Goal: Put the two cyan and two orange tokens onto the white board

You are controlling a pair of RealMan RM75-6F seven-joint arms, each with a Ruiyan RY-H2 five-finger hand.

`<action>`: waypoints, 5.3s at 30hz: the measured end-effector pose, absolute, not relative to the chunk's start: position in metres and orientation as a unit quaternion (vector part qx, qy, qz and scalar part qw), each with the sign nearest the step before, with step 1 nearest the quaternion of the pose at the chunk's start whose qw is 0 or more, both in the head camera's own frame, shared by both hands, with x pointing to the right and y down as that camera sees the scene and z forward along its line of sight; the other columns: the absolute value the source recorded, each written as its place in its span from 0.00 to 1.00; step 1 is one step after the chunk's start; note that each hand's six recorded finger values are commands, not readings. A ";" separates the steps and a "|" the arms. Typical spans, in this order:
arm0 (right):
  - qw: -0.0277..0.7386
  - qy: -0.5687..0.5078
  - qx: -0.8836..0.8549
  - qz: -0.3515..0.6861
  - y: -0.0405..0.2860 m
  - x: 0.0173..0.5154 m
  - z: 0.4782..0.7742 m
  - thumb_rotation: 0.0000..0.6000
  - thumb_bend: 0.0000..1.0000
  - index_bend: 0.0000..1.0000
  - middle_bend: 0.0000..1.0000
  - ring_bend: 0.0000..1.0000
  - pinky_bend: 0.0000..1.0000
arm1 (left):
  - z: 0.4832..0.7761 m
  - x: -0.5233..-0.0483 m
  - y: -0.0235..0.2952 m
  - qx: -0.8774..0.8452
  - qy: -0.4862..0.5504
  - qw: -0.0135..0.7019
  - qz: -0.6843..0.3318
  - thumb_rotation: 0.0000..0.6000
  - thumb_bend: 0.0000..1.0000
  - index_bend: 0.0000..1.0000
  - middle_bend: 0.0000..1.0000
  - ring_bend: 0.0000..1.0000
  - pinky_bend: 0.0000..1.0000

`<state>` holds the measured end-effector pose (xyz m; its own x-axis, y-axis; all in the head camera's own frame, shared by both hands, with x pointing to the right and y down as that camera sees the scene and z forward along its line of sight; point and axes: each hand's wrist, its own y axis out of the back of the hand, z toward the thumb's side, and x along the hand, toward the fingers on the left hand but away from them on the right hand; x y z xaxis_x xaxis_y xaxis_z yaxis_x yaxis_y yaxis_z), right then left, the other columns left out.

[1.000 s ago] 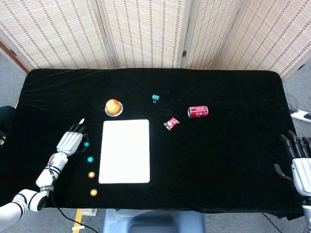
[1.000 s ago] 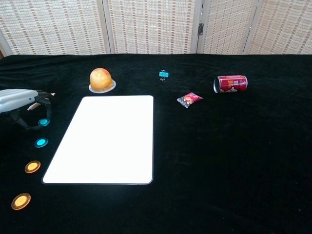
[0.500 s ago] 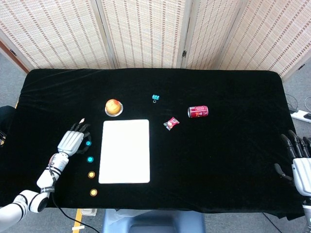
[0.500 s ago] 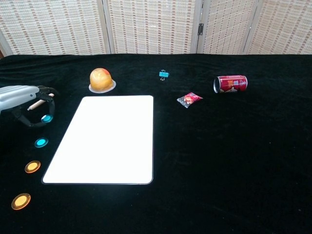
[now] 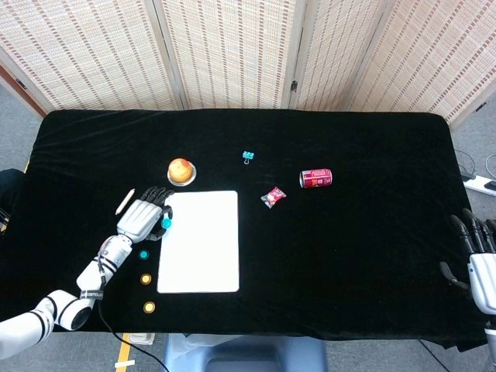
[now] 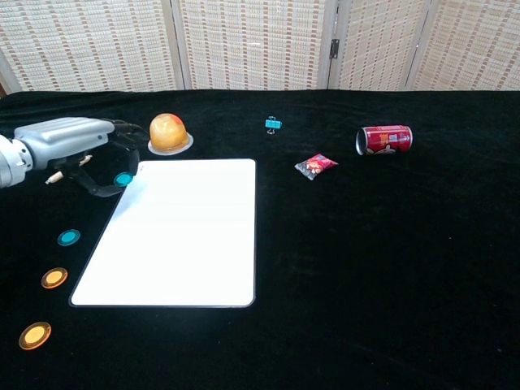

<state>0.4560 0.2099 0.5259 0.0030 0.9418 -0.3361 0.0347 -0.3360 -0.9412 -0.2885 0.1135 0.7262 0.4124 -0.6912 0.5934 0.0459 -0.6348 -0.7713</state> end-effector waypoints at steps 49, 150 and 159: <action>0.406 -0.409 -0.599 0.556 0.208 0.442 0.527 1.00 0.36 0.00 0.03 0.06 0.04 | 0.711 -0.344 0.197 -0.741 0.168 0.392 -0.519 1.00 0.40 0.43 0.07 0.00 0.00; 0.399 -0.422 -0.585 0.566 0.215 0.456 0.522 1.00 0.36 0.00 0.03 0.04 0.04 | 0.735 -0.230 0.118 -0.774 0.168 0.370 -0.485 1.00 0.40 0.36 0.07 0.00 0.00; 0.402 -0.421 -0.590 0.559 0.215 0.453 0.522 1.00 0.36 0.00 0.03 0.05 0.04 | 0.701 -0.270 0.130 -0.768 0.190 0.391 -0.470 1.00 0.40 0.45 0.07 0.00 0.00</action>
<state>0.4525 0.2145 0.5217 0.0191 0.9469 -0.3209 0.0467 -0.3214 -0.9458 -0.2702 0.1302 0.7005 0.4867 -0.6590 0.5734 0.0754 -0.6222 -0.7792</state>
